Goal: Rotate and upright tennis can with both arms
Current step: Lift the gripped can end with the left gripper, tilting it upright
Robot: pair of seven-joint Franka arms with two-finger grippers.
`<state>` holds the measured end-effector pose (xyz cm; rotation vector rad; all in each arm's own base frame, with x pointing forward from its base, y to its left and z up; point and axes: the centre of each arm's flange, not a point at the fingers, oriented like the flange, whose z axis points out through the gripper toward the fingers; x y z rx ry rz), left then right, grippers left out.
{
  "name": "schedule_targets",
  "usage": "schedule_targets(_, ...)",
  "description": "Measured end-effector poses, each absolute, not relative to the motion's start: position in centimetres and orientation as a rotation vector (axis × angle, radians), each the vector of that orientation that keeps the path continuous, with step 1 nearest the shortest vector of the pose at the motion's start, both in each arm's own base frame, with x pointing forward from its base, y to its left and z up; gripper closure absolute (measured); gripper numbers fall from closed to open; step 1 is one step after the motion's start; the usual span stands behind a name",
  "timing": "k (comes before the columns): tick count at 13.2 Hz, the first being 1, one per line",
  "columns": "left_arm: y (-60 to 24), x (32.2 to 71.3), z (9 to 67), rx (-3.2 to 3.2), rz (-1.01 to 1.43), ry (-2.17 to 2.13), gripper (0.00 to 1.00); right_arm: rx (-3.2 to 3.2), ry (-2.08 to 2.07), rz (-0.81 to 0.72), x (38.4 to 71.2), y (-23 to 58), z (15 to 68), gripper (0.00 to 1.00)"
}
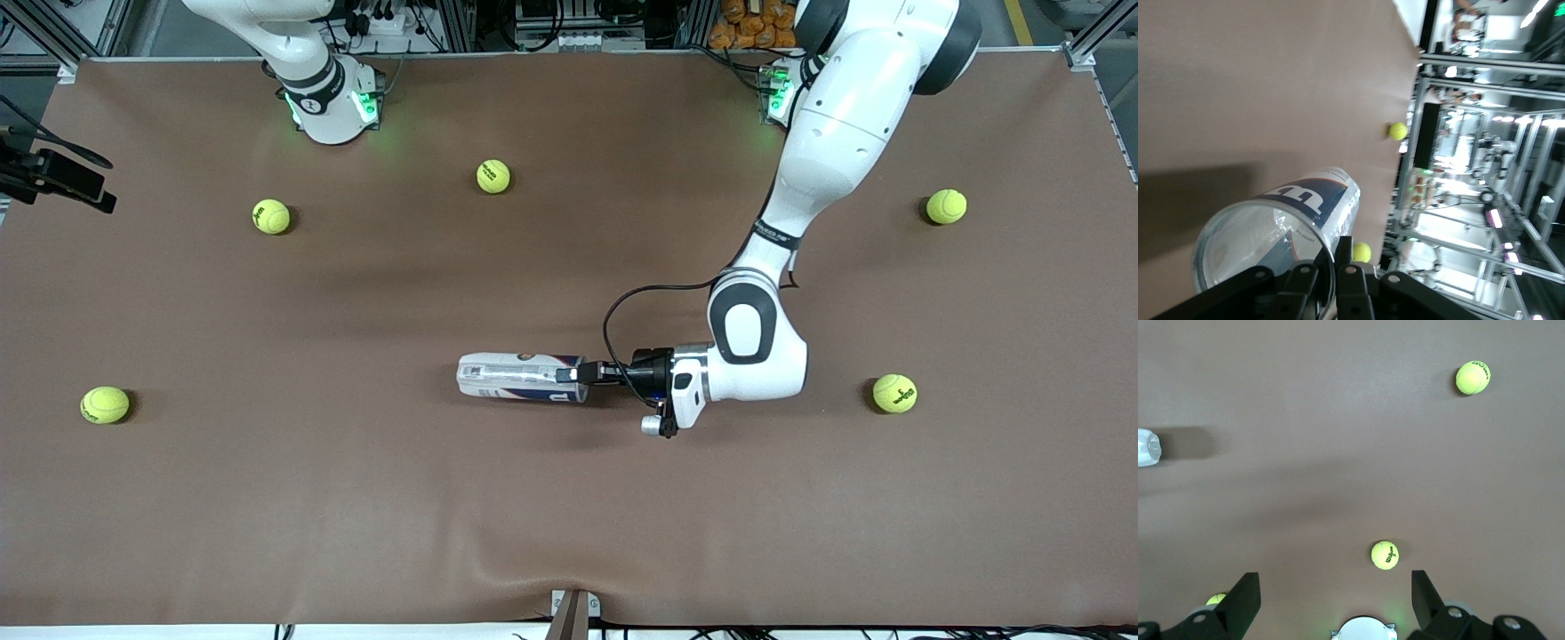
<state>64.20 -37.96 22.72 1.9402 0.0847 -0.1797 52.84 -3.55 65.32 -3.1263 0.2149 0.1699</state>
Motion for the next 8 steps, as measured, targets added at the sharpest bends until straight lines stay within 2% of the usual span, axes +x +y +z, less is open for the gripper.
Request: schedule_targets(8,-37.7,64.4,31.4,2.321,-0.199,0.062,0.96,-3.126,0.215,0.169,52.8,-3.5,65.3,0.00)
